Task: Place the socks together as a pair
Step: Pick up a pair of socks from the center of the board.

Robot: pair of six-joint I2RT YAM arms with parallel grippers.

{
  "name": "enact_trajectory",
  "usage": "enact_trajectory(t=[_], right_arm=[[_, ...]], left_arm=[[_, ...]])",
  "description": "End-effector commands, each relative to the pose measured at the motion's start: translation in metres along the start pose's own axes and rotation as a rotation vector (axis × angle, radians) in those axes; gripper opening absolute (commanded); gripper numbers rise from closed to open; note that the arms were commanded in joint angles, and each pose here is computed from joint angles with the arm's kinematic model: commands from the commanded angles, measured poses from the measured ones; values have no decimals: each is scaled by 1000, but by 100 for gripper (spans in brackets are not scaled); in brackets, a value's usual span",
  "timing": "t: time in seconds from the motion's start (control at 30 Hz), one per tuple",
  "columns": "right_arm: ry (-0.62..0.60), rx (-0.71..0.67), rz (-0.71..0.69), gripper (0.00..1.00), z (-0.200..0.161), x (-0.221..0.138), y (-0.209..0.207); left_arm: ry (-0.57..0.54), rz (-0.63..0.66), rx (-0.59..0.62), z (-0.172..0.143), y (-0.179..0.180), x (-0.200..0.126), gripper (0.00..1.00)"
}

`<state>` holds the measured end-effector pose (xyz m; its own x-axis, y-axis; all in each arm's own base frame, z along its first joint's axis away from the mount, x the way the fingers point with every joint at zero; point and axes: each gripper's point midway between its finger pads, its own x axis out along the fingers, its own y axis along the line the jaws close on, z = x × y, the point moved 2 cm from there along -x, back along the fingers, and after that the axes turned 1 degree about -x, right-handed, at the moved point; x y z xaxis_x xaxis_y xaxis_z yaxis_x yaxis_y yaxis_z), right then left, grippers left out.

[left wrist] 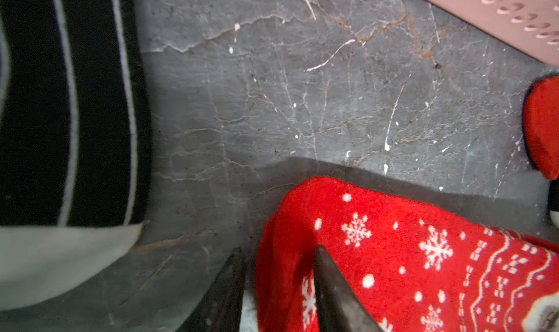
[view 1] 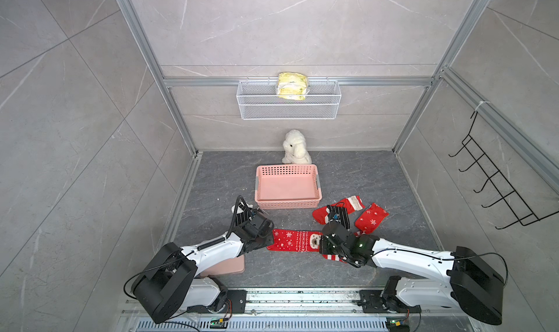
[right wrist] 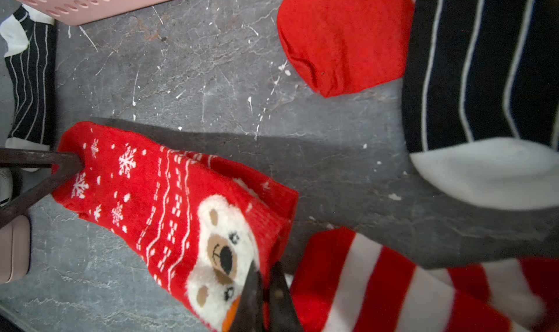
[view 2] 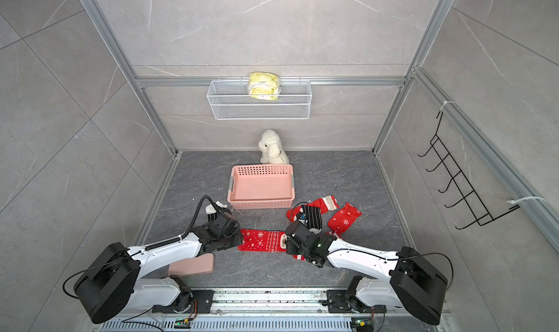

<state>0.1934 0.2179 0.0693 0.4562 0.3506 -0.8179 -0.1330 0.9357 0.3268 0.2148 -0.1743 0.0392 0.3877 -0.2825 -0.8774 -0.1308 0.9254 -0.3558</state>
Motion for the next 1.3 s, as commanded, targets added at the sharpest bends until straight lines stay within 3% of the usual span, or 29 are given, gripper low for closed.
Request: enact_trajectory(t=[0.0, 0.27, 0.43, 0.77, 0.9, 1.1, 1.27], right_arm=[[4, -8, -3, 0, 1, -1, -1], [-11, 3, 4, 0, 5, -4, 0], [-33, -7, 33, 0, 13, -17, 7], [-171, -84, 65, 0, 69, -70, 39], [-244, -122, 47, 0, 104, -82, 56], [-295, -113, 52, 0, 161, -73, 67], [-283, -141, 43, 0, 201, -47, 82]], left_arm=[[62, 4, -31, -13, 6, 7, 29], [87, 0, -19, -16, 4, 7, 0], [48, -42, 14, -3, -10, -12, 0], [-112, -165, 125, 47, -60, -91, 0], [-220, -105, 198, 82, -74, -117, 0], [-328, -44, 251, 142, -93, -133, 0], [-322, -28, 273, 180, -108, -120, 0]])
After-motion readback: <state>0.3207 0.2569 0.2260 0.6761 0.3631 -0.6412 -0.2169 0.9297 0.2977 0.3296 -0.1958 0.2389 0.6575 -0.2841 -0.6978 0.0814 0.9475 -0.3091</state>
